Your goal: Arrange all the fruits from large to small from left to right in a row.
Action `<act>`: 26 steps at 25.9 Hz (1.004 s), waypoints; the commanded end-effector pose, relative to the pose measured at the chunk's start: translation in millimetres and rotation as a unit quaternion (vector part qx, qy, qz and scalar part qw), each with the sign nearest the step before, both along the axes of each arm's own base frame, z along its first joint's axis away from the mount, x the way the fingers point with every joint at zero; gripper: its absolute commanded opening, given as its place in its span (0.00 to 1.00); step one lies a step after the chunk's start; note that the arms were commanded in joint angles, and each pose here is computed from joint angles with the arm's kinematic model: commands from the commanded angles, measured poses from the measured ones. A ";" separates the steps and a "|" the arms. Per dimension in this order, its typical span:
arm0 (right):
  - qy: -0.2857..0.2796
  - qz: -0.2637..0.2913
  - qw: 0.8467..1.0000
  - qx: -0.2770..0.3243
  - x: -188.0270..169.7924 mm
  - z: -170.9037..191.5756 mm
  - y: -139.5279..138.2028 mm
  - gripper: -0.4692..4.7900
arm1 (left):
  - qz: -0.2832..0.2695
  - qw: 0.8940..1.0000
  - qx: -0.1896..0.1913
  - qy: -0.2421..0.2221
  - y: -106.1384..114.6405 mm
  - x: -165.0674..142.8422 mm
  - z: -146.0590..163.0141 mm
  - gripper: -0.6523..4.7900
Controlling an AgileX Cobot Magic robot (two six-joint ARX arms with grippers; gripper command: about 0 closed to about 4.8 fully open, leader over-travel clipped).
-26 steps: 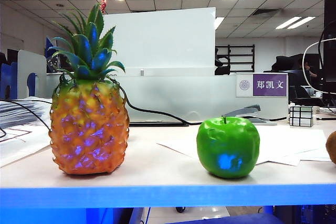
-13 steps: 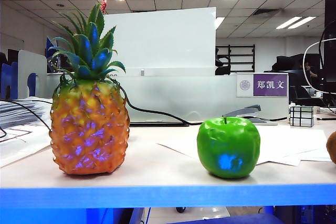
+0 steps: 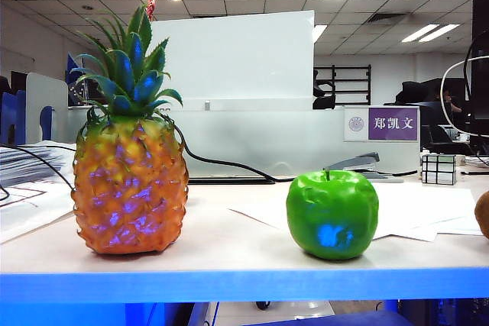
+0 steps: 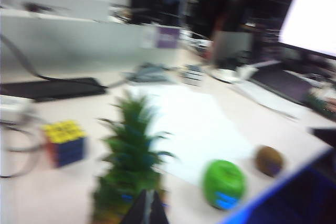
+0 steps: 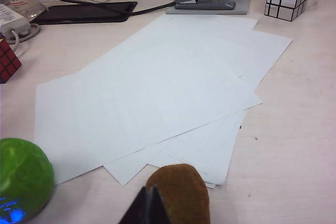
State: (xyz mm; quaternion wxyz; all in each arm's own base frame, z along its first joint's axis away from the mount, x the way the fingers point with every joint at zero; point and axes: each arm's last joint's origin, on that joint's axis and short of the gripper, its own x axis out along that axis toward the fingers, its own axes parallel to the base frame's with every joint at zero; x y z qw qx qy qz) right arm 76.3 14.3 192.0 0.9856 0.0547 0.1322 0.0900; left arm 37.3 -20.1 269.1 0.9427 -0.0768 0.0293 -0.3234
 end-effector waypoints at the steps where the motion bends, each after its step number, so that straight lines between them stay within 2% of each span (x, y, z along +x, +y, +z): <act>1: -0.008 -0.001 1.000 0.001 -0.2 2.3 -0.1 0.08 | 0.076 0.996 0.021 -0.030 3.8 1.6 3.1 0.11; 4: -0.008 -0.001 1.000 0.001 -0.2 2.3 -0.1 0.08 | 0.101 0.994 0.021 -0.028 5.1 2.3 2.9 0.11; 7: -0.008 -0.001 1.000 0.001 -0.2 2.3 -0.1 0.08 | 0.110 0.991 0.057 -0.047 5.4 3.7 1.1 0.11; 9: -0.007 -0.001 1.000 0.001 -0.2 2.2 -0.1 0.08 | 0.135 0.987 0.072 -0.045 6.3 7.2 -3.7 0.11; 13: -0.007 -0.001 1.000 0.001 -0.2 2.2 -0.1 0.08 | 0.195 0.979 0.053 -0.035 7.7 19.9 -18.1 0.11; 17: -0.008 -0.001 1.000 0.001 -0.2 2.3 -0.1 0.08 | 0.205 0.976 0.050 -0.046 6.3 32.3 -35.4 0.11; 22: -0.008 -0.001 1.000 0.001 -0.2 2.3 -0.1 0.08 | 0.257 0.964 0.051 -0.038 10.7 47.6 -65.3 0.11; 26: -0.008 -0.001 1.000 0.001 -0.2 2.3 -0.1 0.08 | 0.280 0.958 0.057 -0.028 14.5 51.0 -74.9 0.11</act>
